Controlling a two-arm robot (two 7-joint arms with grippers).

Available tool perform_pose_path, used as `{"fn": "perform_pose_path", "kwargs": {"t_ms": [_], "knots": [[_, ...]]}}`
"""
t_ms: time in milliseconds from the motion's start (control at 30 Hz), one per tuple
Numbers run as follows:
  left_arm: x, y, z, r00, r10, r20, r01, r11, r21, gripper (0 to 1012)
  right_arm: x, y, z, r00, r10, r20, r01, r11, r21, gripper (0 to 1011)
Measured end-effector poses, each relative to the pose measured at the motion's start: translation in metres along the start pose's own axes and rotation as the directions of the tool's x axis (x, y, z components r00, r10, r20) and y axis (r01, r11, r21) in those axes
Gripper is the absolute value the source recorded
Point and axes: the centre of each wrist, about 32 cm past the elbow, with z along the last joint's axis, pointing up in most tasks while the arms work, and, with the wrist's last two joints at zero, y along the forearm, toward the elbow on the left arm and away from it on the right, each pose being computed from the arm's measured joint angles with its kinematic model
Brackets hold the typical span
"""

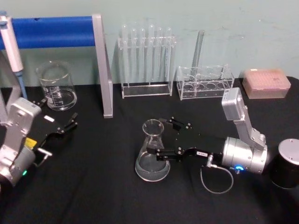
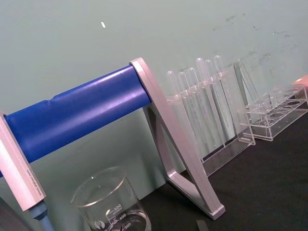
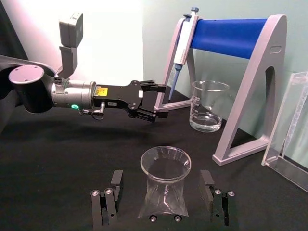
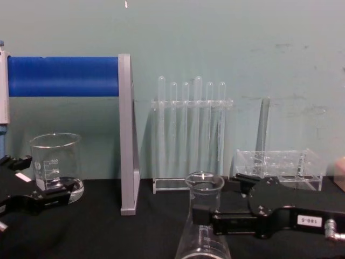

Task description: Grasp the erlenmeyer flask with one hand, shake it three times, then place it back.

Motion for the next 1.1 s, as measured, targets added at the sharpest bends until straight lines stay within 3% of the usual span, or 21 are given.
{"fn": "perform_pose_path", "kwargs": {"t_ms": [633,1100], "knots": [[0.0,0.0,0.0,1.0,0.0,0.0,0.0,1.0,0.0,1001,0.0,0.014,0.0,1.0,-0.01,0.004,0.01,1.0,-0.01,1000],[0.0,0.0,0.0,1.0,0.0,0.0,0.0,1.0,0.0,1001,-0.001,0.014,0.0,0.999,-0.036,0.002,0.036,0.999,-0.014,1000]]}}
